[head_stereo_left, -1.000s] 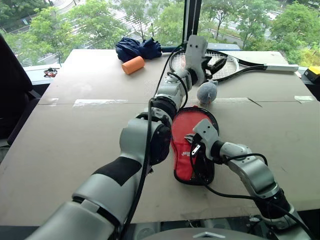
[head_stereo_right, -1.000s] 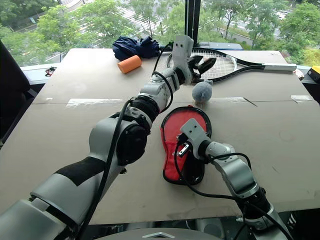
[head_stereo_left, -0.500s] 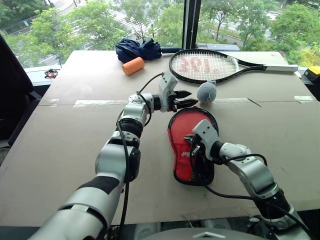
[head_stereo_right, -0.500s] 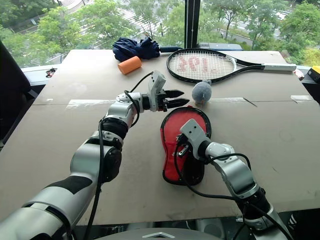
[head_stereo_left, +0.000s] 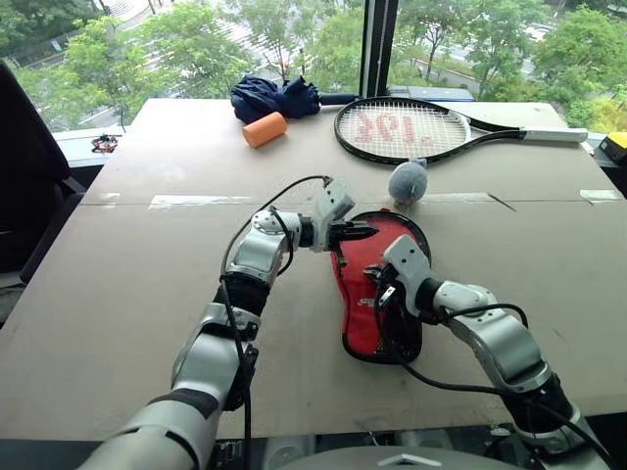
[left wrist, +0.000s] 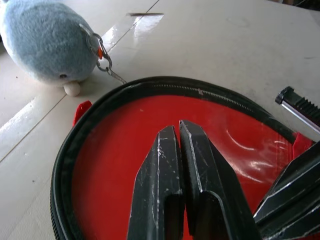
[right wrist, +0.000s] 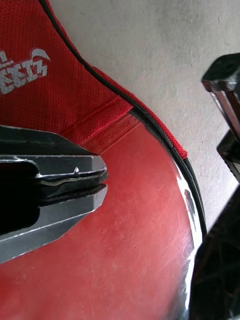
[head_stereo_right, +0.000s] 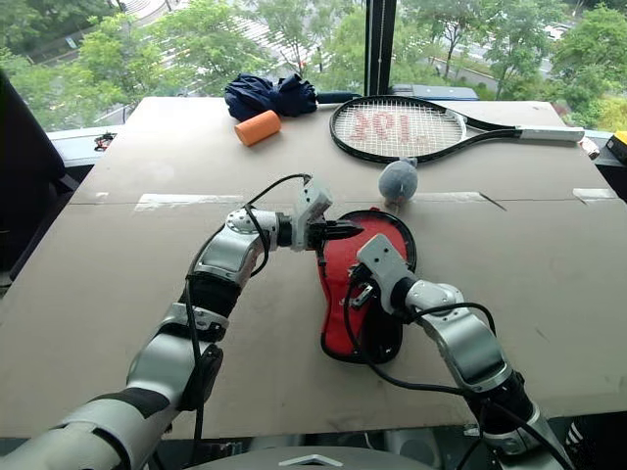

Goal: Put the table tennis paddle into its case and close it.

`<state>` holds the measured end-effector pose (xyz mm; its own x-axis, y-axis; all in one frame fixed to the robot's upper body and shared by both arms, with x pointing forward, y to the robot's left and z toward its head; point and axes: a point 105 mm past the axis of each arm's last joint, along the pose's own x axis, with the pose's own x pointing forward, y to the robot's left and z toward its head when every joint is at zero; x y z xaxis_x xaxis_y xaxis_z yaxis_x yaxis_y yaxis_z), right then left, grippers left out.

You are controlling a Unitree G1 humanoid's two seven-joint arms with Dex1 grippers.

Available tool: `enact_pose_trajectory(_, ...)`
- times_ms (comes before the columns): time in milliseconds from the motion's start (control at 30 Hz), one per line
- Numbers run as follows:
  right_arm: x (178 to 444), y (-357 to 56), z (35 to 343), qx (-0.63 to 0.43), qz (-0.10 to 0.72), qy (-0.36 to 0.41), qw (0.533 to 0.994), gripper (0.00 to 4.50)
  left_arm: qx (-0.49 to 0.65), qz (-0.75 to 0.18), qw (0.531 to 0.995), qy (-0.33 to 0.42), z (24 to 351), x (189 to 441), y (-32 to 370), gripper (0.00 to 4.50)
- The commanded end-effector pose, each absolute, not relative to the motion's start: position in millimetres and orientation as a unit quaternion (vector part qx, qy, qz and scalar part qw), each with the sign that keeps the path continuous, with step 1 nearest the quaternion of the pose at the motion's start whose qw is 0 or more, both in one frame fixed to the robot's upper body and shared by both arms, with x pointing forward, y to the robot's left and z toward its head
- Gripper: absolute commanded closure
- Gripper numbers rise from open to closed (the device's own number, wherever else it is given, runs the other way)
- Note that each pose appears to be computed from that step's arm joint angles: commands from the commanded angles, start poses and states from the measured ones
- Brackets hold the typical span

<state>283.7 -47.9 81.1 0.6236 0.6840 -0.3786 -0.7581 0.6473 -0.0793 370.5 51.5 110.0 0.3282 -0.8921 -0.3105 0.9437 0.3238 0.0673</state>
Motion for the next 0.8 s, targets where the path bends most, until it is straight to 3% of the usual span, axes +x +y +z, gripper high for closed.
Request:
enact_pose_trajectory(33, 260.3, -58.9, 93.0, -0.094, 0.442, 0.177, 0.874, 4.5, 0.146, -0.56, 0.807, 0.121, 102.5, 364.8, 52.1, 4.41)
enact_pose_trajectory(167, 249.2, -77.8, 143.6, -0.077, 0.479, 0.13, 0.865, 4.5, 0.162, -0.547, 0.807, 0.152, 81.0, 357.7, 55.8, 4.41)
enact_pose_trajectory(300, 314.0, -120.7, 192.3, -0.062, 0.344, 0.055, 0.935, 4.5, 0.181, -0.541, 0.804, 0.169, 65.5, 351.1, 59.0, 4.41)
enact_pose_trajectory(400, 361.0, -128.9, 197.4, -0.052, 0.283, 0.054, 0.956, 3.7, 0.17, -0.531, 0.812, 0.173, 63.0, 351.0, 59.2, 4.5)
enact_pose_trajectory(633, 452.2, -124.4, 192.1, -0.023, 0.158, 0.055, 0.986, 0.25, 0.157, -0.523, 0.819, 0.173, 61.3, 346.9, 55.1, 4.5)
enact_pose_trajectory(800, 474.5, -120.6, 176.4, 0.04, 0.123, 0.092, 0.987, 0.25, 0.15, -0.518, 0.825, 0.172, 61.3, 344.2, 54.2, 4.5)
